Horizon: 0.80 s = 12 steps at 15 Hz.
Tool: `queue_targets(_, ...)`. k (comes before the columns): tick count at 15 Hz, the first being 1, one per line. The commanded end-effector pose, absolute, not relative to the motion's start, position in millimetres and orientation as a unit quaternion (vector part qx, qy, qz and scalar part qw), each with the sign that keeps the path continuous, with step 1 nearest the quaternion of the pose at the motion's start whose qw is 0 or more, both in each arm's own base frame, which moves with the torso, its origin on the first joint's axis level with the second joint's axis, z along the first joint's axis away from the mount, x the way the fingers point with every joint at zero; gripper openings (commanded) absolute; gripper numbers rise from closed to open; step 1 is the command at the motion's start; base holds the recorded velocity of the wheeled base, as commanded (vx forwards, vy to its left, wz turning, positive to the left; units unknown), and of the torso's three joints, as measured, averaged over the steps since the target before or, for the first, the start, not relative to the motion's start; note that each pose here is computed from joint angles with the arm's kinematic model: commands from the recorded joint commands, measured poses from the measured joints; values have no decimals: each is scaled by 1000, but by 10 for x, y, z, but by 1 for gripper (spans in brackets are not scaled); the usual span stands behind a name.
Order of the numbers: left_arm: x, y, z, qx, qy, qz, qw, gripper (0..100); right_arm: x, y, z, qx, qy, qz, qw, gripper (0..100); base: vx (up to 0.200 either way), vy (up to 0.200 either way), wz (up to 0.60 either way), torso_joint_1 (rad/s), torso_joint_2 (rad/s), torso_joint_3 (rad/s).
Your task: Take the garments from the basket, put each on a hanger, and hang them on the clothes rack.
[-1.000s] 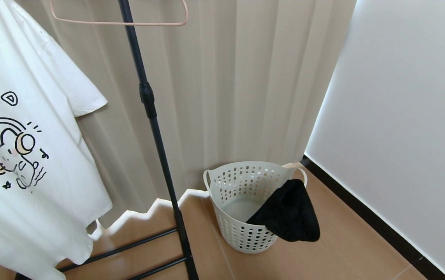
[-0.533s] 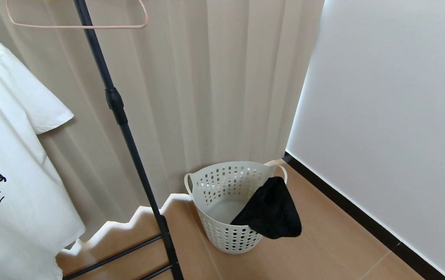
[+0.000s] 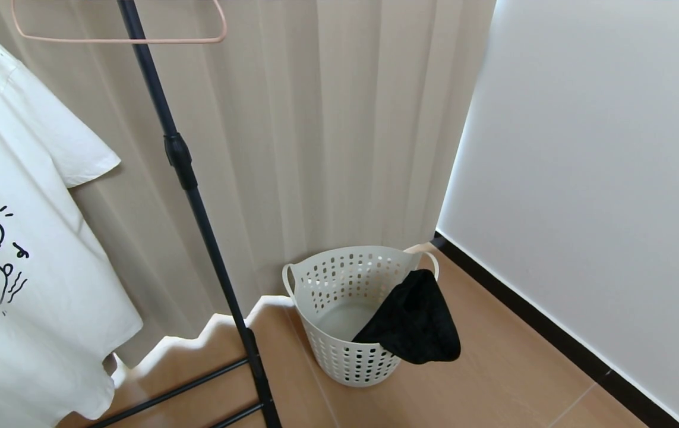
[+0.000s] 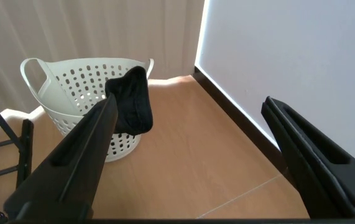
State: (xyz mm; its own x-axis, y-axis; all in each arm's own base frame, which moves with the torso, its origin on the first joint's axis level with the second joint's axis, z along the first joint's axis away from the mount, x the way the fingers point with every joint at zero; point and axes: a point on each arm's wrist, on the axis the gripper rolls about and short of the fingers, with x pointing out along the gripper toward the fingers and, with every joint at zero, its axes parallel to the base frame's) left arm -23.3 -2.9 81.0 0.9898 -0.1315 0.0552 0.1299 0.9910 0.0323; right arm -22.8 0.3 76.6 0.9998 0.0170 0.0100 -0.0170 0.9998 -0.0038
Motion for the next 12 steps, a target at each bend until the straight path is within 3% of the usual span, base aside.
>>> queue_targets(1, -231, -29, 811, 14, -28, -65, 997, 100, -228, 3, 766, -2, -5, 9, 1000, 100, 0, 0, 0, 0, 0, 0)
queue_targets(5, -231, -29, 811, 14, -28, -65, 997, 100, -228, 3, 766, -4, -5, 9, 1000, 100, 0, 0, 0, 0, -63, -76)
queue_targets(7, -232, -29, 811, 14, -28, -66, 997, 100, -228, 2, 766, -4, -5, 8, 1000, 100, 0, 0, 0, -10, -161, -337)
queue_targets(12, -232, -29, 811, 14, -28, -66, 997, 100, -228, 2, 766, -4, -5, 8, 1000, 100, 0, 0, 0, 41, -486, -378)
